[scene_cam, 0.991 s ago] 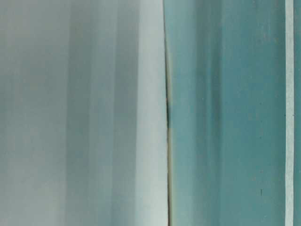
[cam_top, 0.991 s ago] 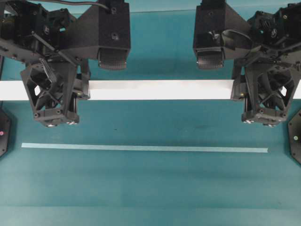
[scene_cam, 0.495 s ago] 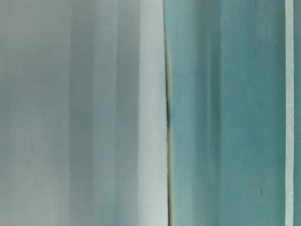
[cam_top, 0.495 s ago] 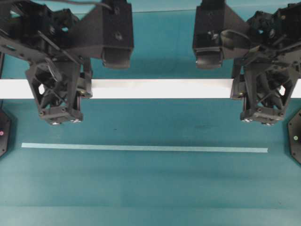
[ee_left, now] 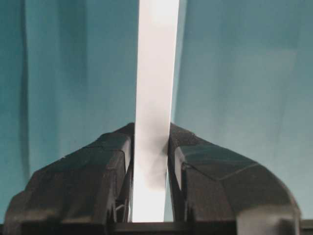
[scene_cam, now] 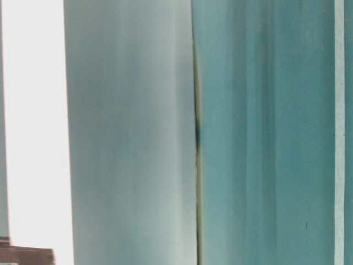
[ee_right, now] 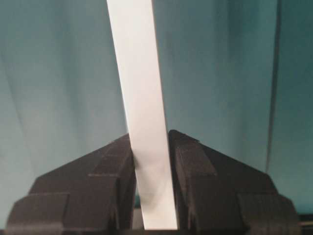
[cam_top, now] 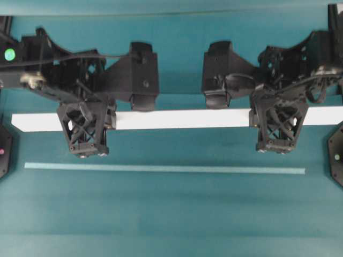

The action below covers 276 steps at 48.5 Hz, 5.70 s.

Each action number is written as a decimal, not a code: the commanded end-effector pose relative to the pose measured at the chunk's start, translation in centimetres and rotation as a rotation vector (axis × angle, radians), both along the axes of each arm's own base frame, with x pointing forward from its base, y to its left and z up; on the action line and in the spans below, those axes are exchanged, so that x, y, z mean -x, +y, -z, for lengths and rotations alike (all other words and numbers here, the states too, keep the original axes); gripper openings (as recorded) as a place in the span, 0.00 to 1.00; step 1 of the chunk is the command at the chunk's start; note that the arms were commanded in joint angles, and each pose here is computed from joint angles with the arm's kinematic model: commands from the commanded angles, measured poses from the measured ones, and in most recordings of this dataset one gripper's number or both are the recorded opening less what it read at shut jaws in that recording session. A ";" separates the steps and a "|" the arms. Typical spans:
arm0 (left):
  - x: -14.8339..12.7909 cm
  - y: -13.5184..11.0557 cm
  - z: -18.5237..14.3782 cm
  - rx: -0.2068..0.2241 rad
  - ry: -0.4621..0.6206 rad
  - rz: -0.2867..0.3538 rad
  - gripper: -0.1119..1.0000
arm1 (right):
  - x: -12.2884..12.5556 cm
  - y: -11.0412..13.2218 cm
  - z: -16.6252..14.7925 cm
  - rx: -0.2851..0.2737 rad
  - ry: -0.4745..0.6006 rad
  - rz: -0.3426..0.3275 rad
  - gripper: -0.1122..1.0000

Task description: Lift a wooden board with both hands.

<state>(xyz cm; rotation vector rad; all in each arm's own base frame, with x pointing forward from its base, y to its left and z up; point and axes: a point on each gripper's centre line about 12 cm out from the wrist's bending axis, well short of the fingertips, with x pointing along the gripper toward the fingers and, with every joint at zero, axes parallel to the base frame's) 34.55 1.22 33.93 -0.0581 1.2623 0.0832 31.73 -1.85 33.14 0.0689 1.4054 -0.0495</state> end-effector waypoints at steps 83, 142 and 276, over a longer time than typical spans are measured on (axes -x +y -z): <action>1.6 0.9 18.7 0.004 0.061 -0.016 0.26 | 0.2 1.1 19.6 -0.042 0.055 0.012 0.29; 1.5 -0.6 22.5 0.024 0.058 -0.040 0.26 | -0.9 3.0 23.4 -0.067 0.057 -0.005 0.29; 4.1 -1.3 6.5 0.029 -0.494 -0.002 1.00 | 0.4 0.8 6.2 0.007 -0.596 -0.012 0.93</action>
